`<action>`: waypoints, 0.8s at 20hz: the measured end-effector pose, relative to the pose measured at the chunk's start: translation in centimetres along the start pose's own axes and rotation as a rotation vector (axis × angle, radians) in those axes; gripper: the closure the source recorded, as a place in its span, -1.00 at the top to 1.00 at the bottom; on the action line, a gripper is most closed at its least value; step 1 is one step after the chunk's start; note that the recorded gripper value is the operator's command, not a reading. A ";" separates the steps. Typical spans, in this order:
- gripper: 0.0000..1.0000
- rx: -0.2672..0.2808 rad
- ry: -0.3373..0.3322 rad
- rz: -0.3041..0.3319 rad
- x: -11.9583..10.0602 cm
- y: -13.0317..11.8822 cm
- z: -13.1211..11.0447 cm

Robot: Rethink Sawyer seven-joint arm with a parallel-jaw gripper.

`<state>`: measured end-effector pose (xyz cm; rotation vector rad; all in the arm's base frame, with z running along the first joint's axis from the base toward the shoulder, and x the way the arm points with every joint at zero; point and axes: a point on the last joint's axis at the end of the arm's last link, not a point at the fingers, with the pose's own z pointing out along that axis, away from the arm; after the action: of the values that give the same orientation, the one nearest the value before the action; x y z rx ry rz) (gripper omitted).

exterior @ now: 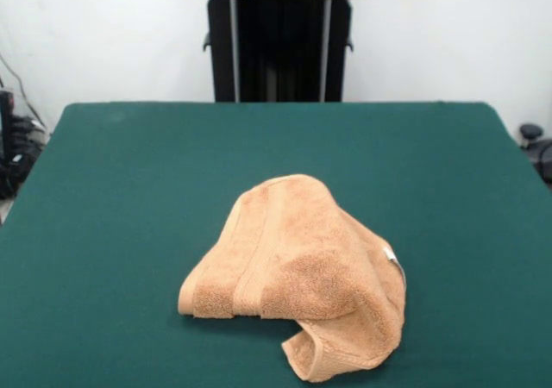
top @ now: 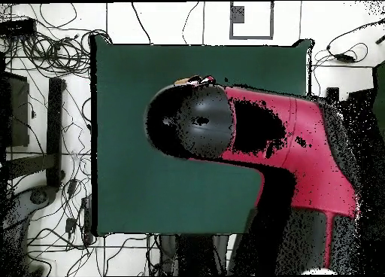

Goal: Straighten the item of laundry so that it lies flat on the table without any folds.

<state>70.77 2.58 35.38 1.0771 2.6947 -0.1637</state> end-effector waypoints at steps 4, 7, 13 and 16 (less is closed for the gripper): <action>1.00 0.001 0.023 0.000 -0.1 0.0 1.4; 1.00 0.002 0.031 0.006 -0.4 -0.3 1.9; 1.00 -0.010 0.029 0.016 -1.1 -1.1 2.4; 1.00 -0.016 0.027 0.017 -1.2 -1.2 2.7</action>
<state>71.20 0.39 33.11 1.1056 2.7048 -0.1259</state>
